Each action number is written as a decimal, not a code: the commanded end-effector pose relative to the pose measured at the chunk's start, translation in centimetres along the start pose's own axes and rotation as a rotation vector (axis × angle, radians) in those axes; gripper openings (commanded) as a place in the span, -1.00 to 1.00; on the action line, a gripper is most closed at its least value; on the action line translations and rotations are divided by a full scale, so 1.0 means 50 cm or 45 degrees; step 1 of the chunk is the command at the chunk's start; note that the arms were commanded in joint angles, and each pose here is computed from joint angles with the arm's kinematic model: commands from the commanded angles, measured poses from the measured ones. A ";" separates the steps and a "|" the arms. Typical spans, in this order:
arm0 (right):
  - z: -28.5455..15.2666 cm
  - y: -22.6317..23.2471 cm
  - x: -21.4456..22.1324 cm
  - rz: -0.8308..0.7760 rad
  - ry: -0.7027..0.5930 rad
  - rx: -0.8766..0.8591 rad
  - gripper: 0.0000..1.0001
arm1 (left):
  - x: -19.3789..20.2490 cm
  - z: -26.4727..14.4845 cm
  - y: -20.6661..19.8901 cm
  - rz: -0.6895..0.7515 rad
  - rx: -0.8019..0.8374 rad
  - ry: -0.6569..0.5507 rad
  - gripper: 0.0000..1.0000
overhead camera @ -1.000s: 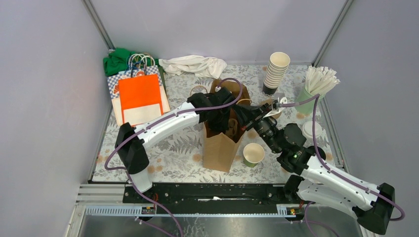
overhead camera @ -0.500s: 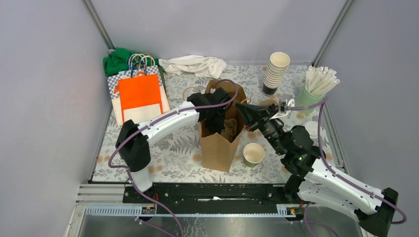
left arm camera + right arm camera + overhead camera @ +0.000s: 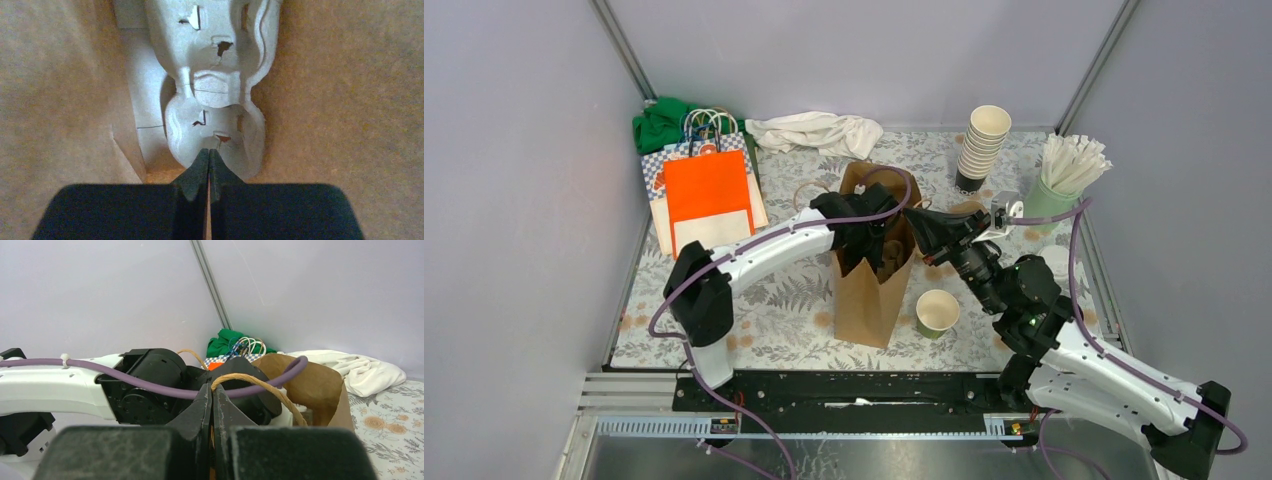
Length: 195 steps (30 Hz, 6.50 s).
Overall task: Pack the takeout coffee
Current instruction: Adjust the cup tray in the takeout bag.
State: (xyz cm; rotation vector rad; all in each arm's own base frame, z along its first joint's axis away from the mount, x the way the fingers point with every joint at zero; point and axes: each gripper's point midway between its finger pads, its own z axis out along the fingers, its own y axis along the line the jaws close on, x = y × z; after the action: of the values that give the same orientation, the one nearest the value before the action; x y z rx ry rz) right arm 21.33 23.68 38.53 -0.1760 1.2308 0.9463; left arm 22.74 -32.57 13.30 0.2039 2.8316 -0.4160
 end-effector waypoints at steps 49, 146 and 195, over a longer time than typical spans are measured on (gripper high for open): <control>0.007 0.017 -0.037 0.057 -0.115 -0.036 -1.00 | -0.064 -0.041 -0.073 -0.553 -0.119 -0.176 -1.00; 0.036 0.040 0.003 0.060 -0.237 0.166 -1.00 | 0.042 0.094 0.075 0.128 -0.149 0.114 -1.00; 0.021 0.023 0.012 0.045 -0.213 0.201 -1.00 | -0.010 0.038 0.049 0.216 -0.195 0.109 -1.00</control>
State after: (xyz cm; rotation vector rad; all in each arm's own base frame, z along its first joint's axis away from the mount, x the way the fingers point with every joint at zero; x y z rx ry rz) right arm 21.40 26.23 37.96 0.0138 1.1743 0.8792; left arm 22.39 -30.24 6.05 0.4174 2.9846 -0.1261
